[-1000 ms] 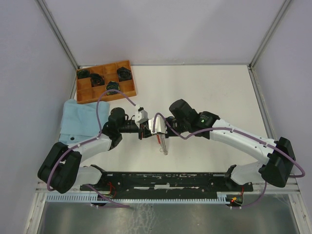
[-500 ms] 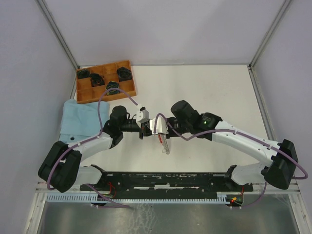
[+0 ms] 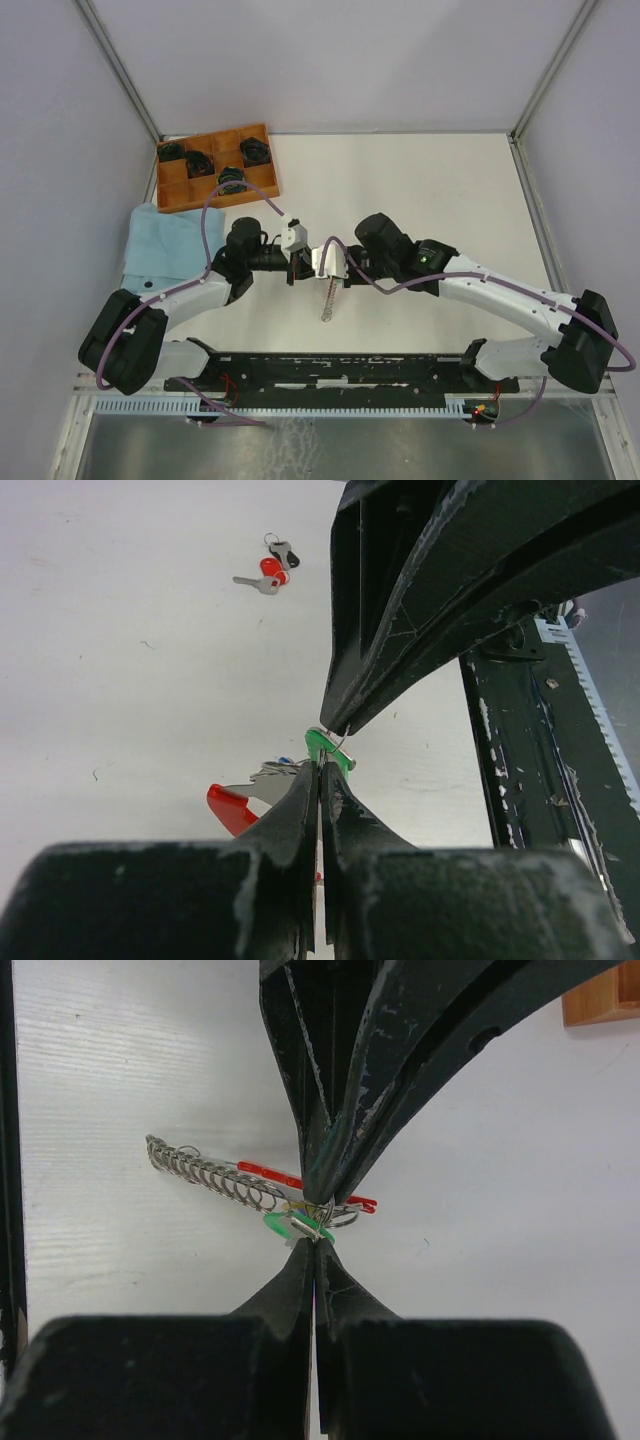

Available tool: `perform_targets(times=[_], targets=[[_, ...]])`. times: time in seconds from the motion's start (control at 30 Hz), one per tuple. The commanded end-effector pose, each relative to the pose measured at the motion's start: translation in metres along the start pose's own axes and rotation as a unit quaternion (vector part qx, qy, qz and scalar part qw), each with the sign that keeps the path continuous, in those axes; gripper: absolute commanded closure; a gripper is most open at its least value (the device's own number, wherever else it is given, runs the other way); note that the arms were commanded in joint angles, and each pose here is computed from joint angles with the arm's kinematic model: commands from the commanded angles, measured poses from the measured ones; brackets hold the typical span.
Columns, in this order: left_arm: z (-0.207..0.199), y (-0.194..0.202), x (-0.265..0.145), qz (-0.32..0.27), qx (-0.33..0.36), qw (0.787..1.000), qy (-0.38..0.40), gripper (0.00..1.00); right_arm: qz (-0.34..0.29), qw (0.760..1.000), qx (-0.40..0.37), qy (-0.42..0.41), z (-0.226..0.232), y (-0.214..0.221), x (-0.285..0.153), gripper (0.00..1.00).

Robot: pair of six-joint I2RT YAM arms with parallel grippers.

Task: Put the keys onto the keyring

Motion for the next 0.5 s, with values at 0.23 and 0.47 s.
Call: perform_targets(times=[0.23, 0.47], targets=[[0.009, -0.026, -0.004, -0.05, 0.026, 0.998, -0.04, 0.97, -0.014, 0.999, 0.029, -0.004, 0.01, 0.0, 0.005, 0.99], [0.011, -0.028, -0.005, -0.063, 0.024, 0.996, -0.052, 0.97, -0.033, 0.999, 0.031, 0.004, 0.007, -0.006, 0.01, 0.99]])
Point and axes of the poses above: each gripper's point midway between its finger pads, its own x axis out along the fingers, its own z axis along the line the jaws close on, y = z × x, the point moved 1 cm from there along -x, back along the fingers, and after that the axes turned 15 degrees about -x, right-handed, at the moved point
